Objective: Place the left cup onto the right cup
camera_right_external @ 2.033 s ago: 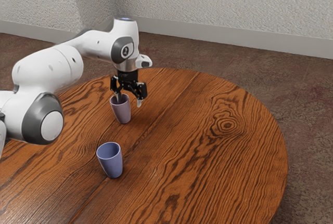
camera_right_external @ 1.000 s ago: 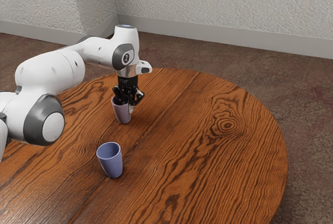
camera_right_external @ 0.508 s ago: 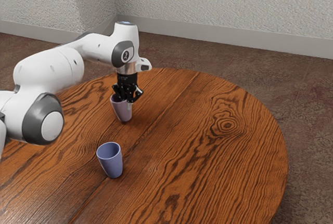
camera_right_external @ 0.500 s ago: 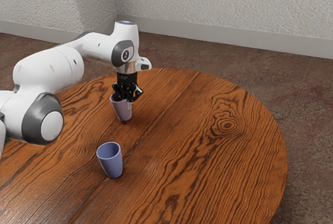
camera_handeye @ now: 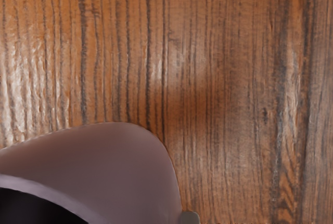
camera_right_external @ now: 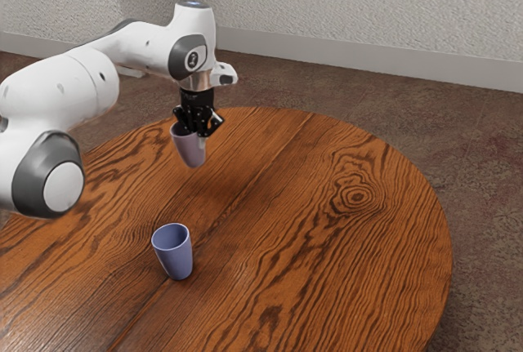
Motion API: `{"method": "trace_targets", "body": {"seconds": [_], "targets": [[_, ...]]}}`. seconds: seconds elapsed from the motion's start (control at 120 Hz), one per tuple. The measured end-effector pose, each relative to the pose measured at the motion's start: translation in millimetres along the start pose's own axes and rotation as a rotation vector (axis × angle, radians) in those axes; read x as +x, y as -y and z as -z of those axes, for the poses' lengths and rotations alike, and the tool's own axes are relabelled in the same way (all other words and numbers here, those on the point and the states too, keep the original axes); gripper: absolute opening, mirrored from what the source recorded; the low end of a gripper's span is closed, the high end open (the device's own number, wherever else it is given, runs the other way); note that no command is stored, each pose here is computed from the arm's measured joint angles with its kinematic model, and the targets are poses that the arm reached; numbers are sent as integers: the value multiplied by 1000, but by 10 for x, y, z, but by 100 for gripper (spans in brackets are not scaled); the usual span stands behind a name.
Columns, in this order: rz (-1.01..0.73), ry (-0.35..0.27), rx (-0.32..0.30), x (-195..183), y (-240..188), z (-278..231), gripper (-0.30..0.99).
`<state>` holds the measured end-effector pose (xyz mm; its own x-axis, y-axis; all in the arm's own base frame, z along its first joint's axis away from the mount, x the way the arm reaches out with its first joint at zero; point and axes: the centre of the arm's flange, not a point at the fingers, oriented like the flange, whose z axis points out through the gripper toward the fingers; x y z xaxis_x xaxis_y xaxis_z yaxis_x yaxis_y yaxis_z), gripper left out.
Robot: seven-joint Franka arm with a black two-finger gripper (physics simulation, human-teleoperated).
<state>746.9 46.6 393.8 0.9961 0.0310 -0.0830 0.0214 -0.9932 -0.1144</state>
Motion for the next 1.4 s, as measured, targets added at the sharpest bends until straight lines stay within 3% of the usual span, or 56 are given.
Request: {"method": "trace_targets", "body": {"seconds": [0.383,1.4], "targets": [[-19,-21,-2,-187,-145,360,-9],[-37,26,-12,-1076,-661,796,-9]]}}
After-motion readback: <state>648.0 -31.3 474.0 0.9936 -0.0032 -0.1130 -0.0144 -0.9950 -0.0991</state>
